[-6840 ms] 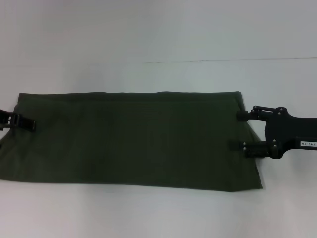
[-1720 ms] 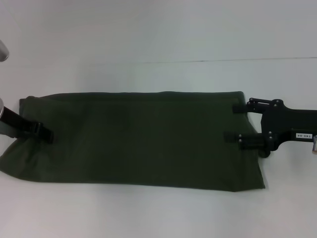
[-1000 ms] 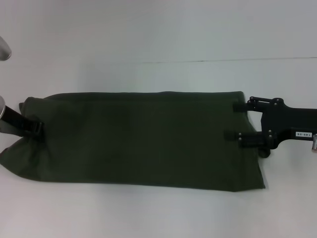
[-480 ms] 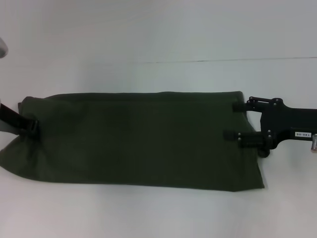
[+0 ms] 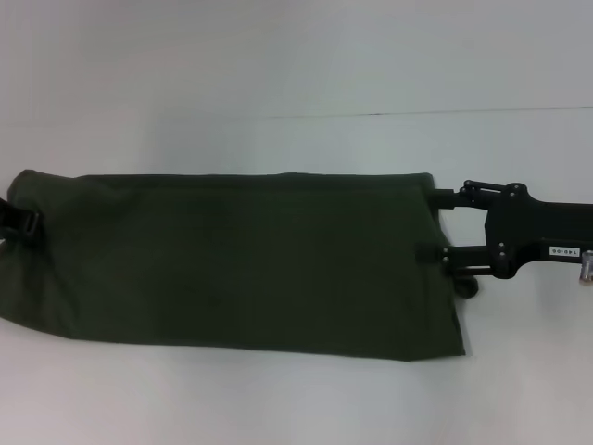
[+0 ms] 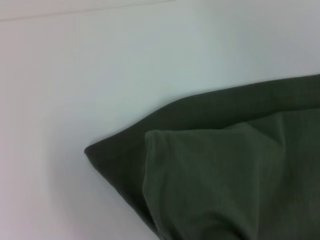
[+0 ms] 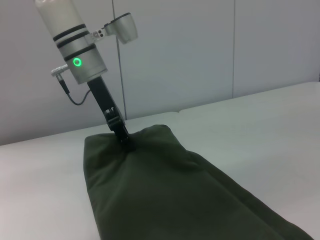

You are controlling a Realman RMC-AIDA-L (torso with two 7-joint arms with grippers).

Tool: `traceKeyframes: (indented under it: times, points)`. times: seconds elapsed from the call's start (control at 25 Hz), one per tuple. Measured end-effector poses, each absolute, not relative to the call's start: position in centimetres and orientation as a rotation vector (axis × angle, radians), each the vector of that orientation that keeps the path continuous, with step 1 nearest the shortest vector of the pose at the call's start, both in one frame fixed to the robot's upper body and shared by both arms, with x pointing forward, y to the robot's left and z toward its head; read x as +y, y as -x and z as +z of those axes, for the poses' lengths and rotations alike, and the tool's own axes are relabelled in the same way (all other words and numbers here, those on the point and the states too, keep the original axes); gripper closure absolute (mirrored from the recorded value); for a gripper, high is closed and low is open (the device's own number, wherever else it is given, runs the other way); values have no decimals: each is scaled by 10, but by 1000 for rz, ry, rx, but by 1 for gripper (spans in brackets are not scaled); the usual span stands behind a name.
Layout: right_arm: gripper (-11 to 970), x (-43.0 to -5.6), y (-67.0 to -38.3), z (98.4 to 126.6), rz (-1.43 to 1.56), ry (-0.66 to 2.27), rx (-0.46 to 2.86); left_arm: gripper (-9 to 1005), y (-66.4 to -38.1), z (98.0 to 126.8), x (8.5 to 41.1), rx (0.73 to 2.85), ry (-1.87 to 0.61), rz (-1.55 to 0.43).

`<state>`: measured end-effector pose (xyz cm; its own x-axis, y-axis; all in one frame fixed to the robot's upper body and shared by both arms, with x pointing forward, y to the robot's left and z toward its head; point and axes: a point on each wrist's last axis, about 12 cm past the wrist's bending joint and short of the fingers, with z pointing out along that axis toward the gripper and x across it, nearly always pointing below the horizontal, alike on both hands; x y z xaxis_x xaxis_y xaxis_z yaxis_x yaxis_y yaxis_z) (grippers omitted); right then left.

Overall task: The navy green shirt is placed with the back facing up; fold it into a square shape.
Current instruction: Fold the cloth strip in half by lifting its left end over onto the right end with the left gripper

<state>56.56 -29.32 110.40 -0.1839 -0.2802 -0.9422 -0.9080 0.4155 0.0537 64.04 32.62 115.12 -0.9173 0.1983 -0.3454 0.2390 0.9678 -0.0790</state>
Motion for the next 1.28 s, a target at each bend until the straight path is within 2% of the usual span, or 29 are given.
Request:
traceKeyframes:
  times: [0.24, 0.52, 0.68, 0.84, 1.08, 1.28]
  points:
    - [84, -292, -566, 1104, 806, 1043, 1695, 877, -640, 1174, 338, 2766, -346, -141]
    - [84, -291, -566, 1104, 799, 1043, 1686, 876, -637, 1217, 336, 2733, -409, -116]
    - [84, -292, -565, 1101, 790, 1038, 1689, 876, -636, 1245, 310, 2691, -500, -140]
    - [84, -294, -564, 1100, 787, 1031, 1690, 876, -638, 1268, 271, 2648, -620, -180]
    - [84, -303, -559, 1095, 762, 989, 1712, 876, -639, 1282, 207, 2604, -831, -202]
    - [84, -314, -554, 1094, 745, 957, 1723, 876, -639, 1288, 168, 2566, -932, -183]
